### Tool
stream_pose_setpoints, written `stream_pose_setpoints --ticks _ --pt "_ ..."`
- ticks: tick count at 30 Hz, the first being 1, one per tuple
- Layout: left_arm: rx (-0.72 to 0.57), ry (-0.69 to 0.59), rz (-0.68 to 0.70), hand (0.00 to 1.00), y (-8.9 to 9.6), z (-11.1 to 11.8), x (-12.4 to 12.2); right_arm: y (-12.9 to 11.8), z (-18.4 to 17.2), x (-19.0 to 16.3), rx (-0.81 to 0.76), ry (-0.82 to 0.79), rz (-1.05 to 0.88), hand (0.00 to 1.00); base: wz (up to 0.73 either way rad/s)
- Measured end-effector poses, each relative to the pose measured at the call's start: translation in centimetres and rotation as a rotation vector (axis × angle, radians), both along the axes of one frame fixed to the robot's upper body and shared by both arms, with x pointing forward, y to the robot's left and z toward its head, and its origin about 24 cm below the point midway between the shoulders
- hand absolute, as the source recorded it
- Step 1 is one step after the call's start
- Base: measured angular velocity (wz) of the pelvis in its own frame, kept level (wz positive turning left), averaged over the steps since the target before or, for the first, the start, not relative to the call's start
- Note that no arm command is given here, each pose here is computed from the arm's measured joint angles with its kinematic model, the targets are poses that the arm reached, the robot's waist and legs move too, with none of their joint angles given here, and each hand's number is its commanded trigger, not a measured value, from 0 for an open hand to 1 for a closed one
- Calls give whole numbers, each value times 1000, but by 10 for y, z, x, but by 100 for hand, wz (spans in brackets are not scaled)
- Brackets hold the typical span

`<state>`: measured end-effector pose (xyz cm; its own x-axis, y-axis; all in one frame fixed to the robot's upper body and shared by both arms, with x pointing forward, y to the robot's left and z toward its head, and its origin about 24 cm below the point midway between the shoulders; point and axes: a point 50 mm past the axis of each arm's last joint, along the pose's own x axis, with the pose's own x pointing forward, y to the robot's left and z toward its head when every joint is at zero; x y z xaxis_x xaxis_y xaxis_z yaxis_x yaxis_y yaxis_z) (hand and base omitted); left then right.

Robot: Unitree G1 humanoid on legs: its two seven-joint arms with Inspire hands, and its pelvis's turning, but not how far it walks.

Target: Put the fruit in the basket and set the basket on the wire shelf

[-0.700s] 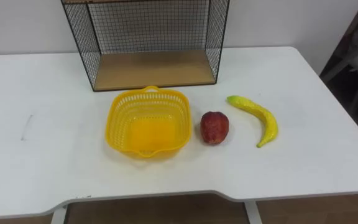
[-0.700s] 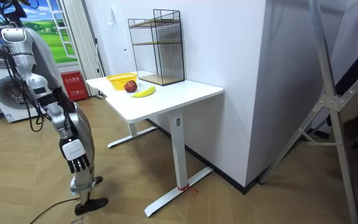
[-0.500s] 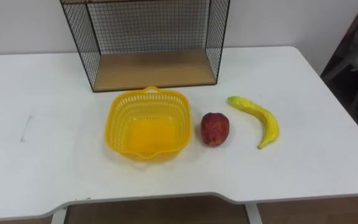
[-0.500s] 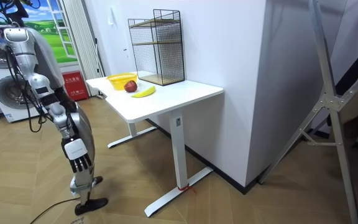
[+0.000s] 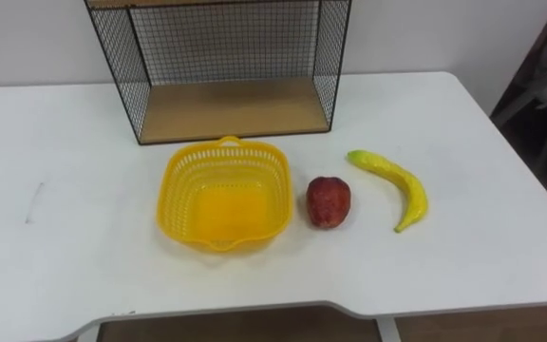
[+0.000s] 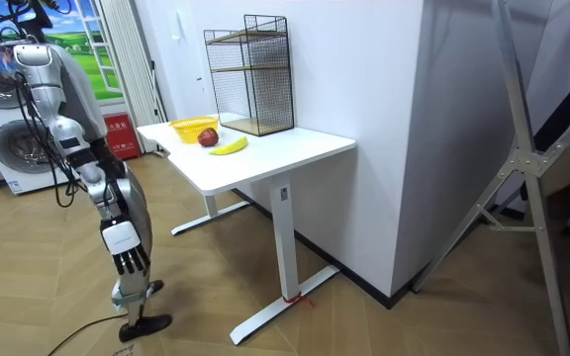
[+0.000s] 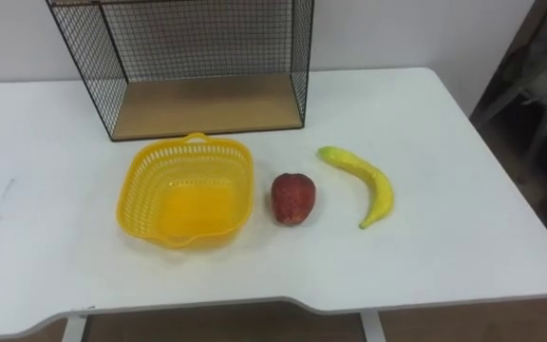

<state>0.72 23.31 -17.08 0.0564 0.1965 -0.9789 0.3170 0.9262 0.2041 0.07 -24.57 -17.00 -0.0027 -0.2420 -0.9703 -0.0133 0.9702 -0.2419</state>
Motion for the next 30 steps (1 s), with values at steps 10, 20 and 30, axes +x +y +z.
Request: stream_pose_setpoints --ticks 10,20,30 --pt "4 -40 148 0 6 2 -9 -11 4 8 -40 -280 -922 0 0" --pt "92 -134 299 0 26 11 -22 -56 27 42 -154 -591 -1528 0 0" --pt "167 -190 286 0 32 14 -15 -108 118 128 -402 -1034 -1339 0 -4"
